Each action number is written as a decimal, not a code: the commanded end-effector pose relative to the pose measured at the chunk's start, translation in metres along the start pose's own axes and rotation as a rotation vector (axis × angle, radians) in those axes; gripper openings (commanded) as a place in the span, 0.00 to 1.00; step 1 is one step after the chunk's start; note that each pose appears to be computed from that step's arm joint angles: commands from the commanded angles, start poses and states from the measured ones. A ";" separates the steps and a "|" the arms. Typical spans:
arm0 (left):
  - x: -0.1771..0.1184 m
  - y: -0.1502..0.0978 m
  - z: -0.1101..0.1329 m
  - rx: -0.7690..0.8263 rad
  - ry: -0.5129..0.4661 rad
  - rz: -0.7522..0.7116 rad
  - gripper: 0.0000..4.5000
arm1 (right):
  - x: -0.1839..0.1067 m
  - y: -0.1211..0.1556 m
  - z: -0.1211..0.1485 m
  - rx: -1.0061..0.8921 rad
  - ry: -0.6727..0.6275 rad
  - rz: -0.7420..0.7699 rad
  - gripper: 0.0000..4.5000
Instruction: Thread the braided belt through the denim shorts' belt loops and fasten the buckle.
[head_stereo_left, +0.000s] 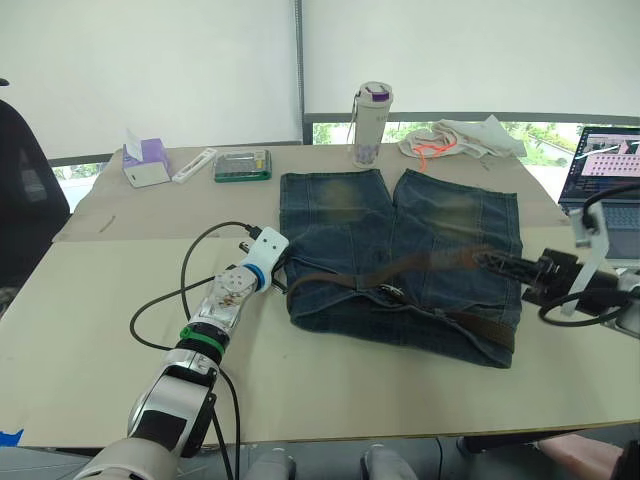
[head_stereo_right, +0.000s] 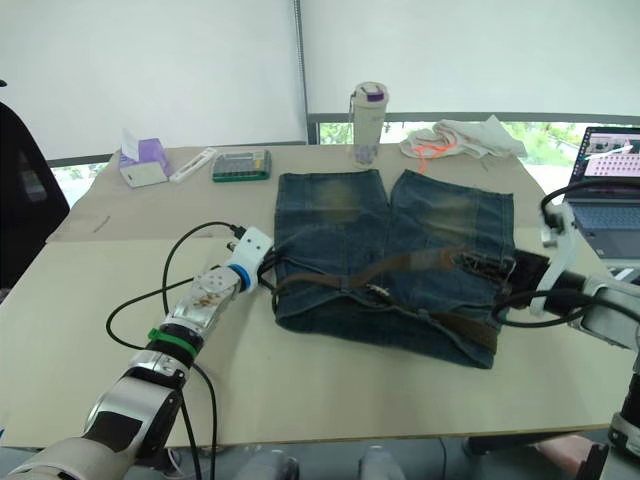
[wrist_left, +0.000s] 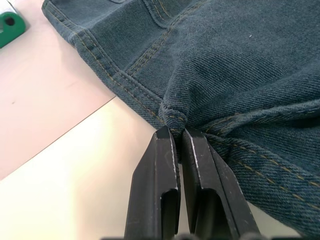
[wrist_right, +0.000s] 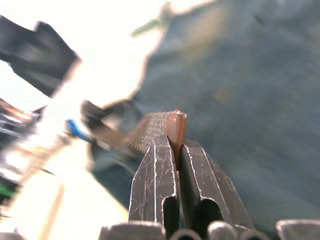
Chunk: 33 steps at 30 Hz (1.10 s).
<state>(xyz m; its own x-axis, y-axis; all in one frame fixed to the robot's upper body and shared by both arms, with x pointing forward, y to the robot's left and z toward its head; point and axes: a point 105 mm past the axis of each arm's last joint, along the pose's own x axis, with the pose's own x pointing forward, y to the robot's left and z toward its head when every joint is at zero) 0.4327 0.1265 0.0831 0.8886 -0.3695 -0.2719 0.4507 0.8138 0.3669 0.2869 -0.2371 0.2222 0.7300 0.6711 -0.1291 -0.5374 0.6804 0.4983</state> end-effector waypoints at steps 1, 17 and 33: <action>-0.004 0.015 -0.011 0.016 0.039 0.047 0.01 | -0.015 0.021 0.018 0.004 -0.071 0.106 0.00; -0.013 0.010 0.037 -0.108 -0.244 -0.082 0.01 | 0.043 0.048 0.000 0.264 -0.164 0.147 0.00; -0.086 0.040 0.140 -0.401 -0.708 -0.118 0.96 | 0.076 0.056 -0.011 0.398 -0.199 0.123 0.00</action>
<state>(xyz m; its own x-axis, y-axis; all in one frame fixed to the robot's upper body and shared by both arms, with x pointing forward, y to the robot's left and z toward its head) 0.3968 0.1389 0.2240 0.7877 -0.5273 0.3186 0.5420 0.8390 0.0483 0.3096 -0.1506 0.2113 0.7674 0.6402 0.0349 -0.3919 0.4253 0.8158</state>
